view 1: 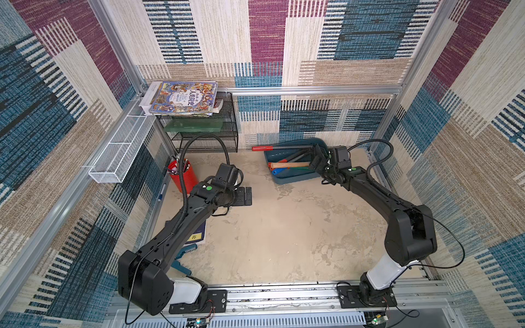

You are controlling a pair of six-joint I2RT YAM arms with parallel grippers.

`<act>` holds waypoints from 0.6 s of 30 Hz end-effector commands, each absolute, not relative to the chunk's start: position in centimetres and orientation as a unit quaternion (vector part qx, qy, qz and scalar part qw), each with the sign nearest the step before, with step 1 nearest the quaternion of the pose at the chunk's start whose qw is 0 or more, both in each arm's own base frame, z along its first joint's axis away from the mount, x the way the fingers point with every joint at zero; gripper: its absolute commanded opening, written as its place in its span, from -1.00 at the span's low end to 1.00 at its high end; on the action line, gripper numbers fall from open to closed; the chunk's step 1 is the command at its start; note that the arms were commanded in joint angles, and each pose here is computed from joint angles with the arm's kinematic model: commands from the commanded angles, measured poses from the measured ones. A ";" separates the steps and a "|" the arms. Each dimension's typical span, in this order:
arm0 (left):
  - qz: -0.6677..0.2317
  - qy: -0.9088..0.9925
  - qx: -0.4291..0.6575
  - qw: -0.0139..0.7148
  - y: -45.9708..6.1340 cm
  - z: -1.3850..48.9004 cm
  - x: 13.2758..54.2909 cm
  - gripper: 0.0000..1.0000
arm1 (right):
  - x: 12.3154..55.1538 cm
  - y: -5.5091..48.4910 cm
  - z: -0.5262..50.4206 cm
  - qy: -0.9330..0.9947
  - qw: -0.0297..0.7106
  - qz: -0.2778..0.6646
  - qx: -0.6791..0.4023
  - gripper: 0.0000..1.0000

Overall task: Put the small hoe into the storage box
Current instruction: Reset both arms

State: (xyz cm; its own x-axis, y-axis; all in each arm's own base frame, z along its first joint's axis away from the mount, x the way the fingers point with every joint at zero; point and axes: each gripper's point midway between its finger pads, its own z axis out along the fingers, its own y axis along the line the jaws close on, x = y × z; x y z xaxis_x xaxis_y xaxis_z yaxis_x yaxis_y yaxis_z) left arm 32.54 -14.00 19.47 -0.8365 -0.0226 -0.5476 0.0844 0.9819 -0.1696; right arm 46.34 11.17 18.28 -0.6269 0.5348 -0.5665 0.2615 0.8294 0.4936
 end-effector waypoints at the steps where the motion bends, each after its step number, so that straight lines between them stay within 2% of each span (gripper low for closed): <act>1: -0.067 0.940 0.021 0.333 -13.0 20.0 33.7 1.00 | 45.9 10.0 19.1 0.878 0.401 0.152 0.210 0.91; 10: -0.020 0.922 0.055 0.383 -11.7 19.6 34.5 1.00 | 43.1 7.3 19.6 0.866 0.439 0.113 0.209 0.91; 18: 0.045 0.905 0.077 0.415 -9.7 18.7 35.1 1.00 | 40.9 6.9 19.9 0.855 0.486 0.087 0.159 0.91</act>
